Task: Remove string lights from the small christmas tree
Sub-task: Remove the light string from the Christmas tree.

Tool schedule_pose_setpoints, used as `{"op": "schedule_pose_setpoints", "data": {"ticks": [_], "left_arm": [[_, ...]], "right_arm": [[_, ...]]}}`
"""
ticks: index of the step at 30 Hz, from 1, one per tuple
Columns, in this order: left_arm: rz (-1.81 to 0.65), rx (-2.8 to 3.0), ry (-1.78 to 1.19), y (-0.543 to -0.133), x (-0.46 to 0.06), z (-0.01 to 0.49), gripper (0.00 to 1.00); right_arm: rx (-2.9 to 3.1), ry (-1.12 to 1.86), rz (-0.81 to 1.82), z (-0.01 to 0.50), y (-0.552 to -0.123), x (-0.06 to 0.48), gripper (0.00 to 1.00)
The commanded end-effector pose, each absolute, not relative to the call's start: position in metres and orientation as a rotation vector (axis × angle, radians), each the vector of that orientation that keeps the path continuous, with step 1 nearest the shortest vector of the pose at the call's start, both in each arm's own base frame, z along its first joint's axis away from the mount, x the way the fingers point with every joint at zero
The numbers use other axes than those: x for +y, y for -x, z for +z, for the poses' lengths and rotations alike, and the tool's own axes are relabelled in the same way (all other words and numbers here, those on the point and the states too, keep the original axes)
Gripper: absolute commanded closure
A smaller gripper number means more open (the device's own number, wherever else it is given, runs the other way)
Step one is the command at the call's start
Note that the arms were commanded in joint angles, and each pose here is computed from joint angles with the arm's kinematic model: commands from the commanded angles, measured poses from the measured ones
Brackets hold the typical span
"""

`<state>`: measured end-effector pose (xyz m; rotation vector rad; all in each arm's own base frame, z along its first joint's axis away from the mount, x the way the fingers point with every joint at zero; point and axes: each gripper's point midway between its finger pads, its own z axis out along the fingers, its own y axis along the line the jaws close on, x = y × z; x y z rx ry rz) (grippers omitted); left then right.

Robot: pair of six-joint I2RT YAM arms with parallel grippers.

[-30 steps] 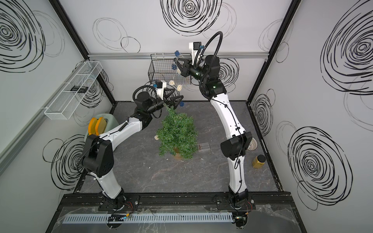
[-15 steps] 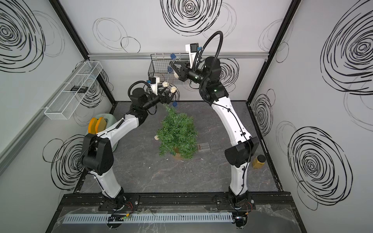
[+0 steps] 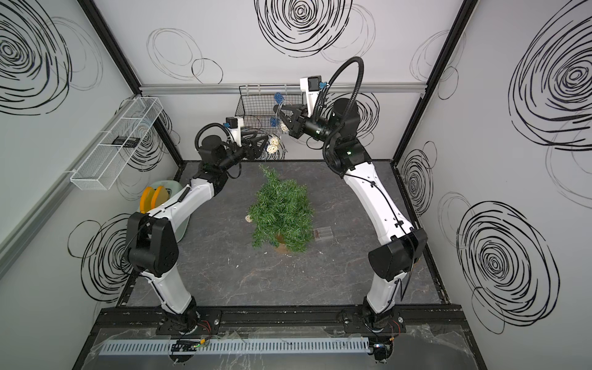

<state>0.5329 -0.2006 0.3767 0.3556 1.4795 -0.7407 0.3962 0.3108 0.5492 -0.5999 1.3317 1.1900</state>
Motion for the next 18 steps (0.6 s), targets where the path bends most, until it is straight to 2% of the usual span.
{"op": "schedule_pose_setpoints", "data": {"ticks": [1,9,18], "left_arm": [[-0.673,1.391,-0.343,-0.529,-0.183,0.422,0.37],[-0.586,1.388,-0.254,-0.540,-0.146,0.435,0.51],[-0.578,1.296,-0.147,-0.518,-0.105,0.467,0.60]], "right_arm": [[1.245,0.637,1.190,0.569,-0.371,0.307,1.00],[1.277,0.635,1.198,0.553,-0.364,0.306,1.00],[1.253,0.655,1.214,0.563,-0.352,0.307,1.00]]}}
